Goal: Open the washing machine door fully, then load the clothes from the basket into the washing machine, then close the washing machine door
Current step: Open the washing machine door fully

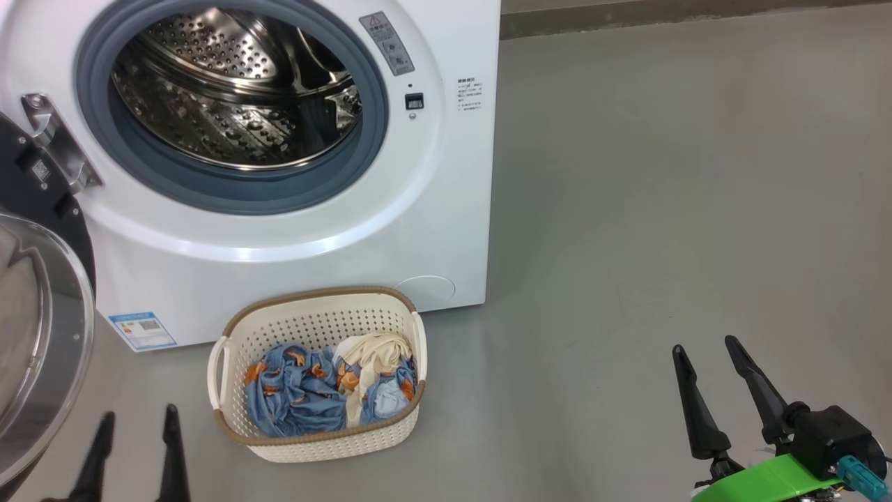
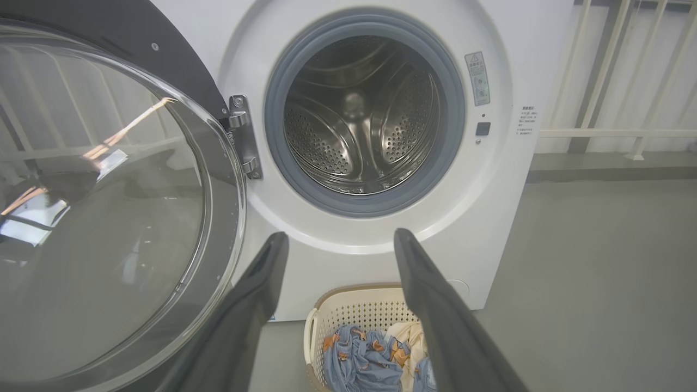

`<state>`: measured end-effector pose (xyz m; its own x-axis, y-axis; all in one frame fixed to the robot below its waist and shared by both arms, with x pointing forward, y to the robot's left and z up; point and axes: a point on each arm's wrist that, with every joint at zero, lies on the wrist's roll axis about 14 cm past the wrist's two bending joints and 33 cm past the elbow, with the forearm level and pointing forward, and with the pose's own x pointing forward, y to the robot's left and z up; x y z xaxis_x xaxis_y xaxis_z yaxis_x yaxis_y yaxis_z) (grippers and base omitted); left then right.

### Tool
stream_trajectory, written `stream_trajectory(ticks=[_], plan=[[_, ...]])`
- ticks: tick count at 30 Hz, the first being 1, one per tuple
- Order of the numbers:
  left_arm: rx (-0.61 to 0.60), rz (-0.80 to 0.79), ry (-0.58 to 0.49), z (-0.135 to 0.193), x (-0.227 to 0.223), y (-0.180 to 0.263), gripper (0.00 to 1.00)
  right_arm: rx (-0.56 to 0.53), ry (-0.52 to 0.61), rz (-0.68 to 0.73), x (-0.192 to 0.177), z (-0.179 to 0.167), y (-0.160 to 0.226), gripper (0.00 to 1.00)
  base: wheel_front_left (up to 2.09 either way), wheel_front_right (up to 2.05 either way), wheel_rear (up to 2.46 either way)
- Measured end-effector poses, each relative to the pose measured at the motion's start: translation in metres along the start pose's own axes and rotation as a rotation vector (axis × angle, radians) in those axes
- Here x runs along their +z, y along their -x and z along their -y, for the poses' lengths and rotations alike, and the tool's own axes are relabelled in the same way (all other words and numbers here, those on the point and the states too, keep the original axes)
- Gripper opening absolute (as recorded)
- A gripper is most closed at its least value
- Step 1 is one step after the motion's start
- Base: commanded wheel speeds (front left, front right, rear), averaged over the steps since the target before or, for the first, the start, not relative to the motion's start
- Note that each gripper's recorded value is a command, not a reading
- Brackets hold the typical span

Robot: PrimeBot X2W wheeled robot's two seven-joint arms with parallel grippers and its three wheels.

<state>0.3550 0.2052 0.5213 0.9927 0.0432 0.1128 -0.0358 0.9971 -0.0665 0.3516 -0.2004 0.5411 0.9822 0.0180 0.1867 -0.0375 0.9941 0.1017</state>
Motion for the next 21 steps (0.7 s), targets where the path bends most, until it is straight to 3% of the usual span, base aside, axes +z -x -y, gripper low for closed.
stream_trajectory(ticks=[10, 21], plan=[[0.012, -0.091, -0.003, 0.002, -0.028, 0.014, 1.00, 0.011, -0.010, -0.004, -0.002, -0.006, -0.003, 1.00, 0.00, 0.00, 0.00], [0.026, -0.090, -0.005, 0.000, -0.029, 0.016, 1.00, 0.012, -0.008, -0.016, -0.007, -0.007, -0.003, 1.00, 0.00, 0.00, 0.00]])
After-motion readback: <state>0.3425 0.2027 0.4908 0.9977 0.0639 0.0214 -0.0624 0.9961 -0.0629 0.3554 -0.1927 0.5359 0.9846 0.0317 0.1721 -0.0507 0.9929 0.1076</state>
